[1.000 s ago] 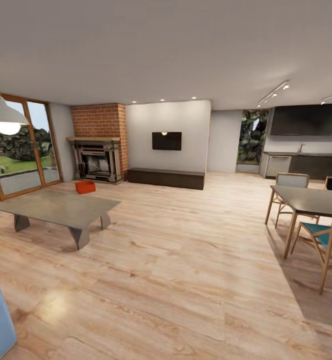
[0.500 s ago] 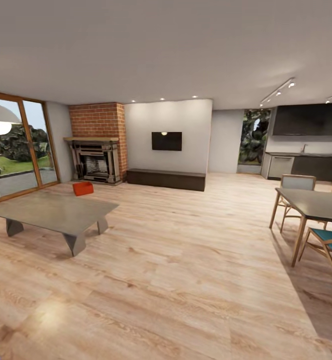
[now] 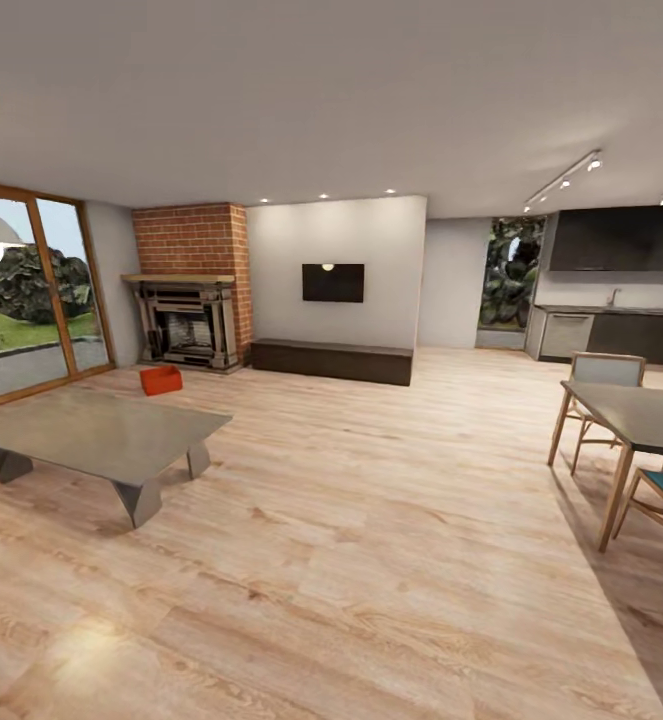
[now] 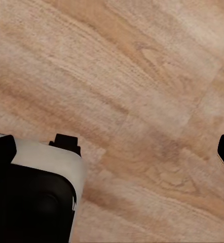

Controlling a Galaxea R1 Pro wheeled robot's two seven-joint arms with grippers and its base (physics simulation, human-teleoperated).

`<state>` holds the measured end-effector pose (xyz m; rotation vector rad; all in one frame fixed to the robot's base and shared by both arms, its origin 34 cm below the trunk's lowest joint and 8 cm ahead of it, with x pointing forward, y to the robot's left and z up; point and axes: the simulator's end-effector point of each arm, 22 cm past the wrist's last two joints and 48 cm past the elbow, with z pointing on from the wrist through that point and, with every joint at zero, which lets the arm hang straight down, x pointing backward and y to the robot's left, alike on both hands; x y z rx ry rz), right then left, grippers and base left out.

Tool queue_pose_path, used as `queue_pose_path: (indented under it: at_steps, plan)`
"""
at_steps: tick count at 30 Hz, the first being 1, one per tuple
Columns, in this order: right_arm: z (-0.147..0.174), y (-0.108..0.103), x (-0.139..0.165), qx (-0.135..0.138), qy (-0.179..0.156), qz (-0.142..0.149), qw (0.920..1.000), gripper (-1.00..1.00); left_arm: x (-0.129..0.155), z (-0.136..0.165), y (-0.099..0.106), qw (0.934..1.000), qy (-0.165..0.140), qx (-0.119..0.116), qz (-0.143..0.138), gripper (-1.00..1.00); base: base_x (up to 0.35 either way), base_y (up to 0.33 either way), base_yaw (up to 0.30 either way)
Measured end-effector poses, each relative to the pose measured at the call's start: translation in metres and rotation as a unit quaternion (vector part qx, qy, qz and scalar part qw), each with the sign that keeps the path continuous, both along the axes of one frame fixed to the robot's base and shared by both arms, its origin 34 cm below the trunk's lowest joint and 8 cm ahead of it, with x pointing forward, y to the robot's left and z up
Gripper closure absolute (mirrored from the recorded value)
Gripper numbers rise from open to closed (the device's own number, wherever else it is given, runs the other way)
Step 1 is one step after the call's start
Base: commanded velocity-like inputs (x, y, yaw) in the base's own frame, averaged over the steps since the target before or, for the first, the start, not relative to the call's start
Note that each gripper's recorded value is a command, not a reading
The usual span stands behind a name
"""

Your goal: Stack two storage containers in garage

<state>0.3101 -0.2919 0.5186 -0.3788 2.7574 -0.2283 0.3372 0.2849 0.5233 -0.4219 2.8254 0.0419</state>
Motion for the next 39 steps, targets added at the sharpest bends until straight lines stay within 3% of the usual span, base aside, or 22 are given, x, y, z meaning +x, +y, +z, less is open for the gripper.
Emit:
queue_pose_path:
  at_steps: [39]
  plan:
    - [-0.0003, 0.0030, -0.0004, 0.002, 0.001, -0.003, 1.0000, -1.00, 0.0010, 0.0000, -0.0061, 1.0000, -0.003, -0.003, -0.001, -1.00, 0.323, 0.000, 0.000]
